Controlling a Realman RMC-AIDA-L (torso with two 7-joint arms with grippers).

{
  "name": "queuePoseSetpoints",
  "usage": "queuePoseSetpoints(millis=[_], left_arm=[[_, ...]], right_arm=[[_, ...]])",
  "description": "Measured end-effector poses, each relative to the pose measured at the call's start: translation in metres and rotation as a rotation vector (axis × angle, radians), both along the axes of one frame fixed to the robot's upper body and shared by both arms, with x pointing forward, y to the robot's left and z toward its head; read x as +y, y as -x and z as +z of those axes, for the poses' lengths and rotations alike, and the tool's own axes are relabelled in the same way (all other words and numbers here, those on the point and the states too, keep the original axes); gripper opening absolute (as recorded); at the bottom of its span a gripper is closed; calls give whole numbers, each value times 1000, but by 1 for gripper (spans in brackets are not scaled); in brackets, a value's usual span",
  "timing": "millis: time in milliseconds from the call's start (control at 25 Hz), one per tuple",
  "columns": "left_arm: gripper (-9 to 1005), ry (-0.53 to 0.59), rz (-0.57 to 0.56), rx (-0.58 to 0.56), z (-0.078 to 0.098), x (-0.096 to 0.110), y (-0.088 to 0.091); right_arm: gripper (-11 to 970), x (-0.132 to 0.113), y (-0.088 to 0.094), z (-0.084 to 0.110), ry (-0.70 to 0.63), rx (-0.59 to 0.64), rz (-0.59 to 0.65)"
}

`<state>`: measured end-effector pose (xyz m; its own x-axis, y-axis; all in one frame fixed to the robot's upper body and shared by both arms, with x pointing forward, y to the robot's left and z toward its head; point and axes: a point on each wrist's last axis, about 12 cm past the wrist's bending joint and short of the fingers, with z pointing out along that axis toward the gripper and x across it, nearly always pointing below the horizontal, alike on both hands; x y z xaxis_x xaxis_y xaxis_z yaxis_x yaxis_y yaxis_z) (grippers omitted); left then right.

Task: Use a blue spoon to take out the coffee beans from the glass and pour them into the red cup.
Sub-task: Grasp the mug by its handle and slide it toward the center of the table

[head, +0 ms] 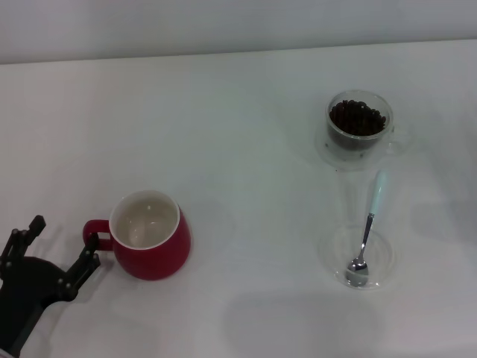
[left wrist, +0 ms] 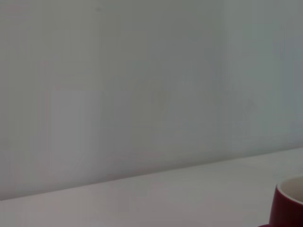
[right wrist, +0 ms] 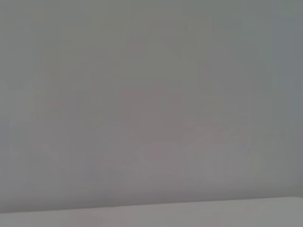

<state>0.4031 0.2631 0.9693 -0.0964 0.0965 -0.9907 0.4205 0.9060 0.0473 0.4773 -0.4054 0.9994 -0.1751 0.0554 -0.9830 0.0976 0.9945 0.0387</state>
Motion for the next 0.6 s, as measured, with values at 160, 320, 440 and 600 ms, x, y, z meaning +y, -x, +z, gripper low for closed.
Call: queuePoseSetpoints(millis=[160, 320, 440, 600], left_arm=[[875, -12, -14, 2, 0, -2, -6], [865, -20, -26, 12, 0, -5, -13], [849, -26, -37, 20, 0, -8, -17], [828, -37, -61, 27, -1, -12, -21]], right_arm=[[866, -1, 0, 0, -4, -2, -10], [866, -2, 1, 0, -6, -2, -14], [866, -1, 1, 0, -6, -2, -14], [865, -1, 0, -1, -7, 3, -16]])
